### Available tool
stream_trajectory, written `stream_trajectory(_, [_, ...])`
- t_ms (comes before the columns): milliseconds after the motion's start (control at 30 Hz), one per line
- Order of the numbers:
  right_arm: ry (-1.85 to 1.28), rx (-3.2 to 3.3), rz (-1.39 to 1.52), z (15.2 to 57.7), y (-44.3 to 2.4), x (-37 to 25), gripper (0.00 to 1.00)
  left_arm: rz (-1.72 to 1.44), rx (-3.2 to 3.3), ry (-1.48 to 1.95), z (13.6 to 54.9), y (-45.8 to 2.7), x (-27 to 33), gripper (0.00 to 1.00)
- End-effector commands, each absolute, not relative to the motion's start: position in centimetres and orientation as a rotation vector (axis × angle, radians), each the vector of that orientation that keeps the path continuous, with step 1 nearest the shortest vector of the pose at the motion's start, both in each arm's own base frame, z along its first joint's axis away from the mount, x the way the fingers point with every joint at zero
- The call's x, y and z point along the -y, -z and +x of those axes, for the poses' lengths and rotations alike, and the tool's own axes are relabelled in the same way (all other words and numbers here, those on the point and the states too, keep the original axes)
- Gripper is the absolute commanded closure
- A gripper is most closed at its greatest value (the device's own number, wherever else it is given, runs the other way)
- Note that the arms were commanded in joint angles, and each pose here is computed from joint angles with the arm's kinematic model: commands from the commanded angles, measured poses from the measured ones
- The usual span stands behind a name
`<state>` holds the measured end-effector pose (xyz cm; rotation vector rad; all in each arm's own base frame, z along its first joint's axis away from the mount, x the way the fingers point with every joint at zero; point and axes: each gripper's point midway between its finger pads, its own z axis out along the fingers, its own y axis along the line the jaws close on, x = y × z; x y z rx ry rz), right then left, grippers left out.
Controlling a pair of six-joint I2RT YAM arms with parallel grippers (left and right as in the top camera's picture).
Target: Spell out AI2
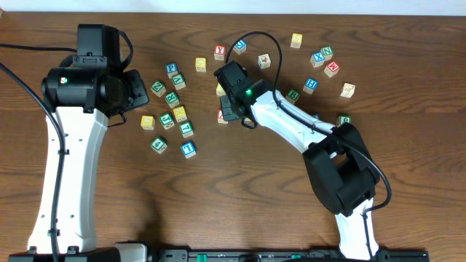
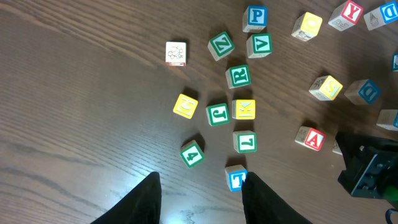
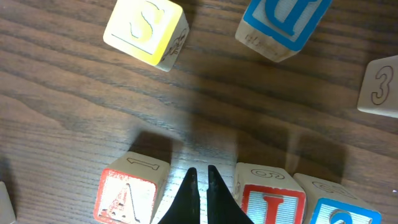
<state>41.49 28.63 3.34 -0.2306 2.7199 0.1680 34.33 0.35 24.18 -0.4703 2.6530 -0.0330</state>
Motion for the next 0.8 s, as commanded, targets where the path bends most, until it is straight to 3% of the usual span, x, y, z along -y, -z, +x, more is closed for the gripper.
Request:
stream_trajectory(0, [-0.132, -2.753, -0.182, 41.49, -1.65, -27.72, 0.99, -0.467, -2.643, 0.014, 34.54, -24.54, -0.74, 0.59])
stream_trajectory(767, [-0.165, -2.782, -0.128, 41.66, -1.26, -27.19, 0.99, -0.467, -2.643, 0.014, 34.54, -24.54, -0.74, 0.58])
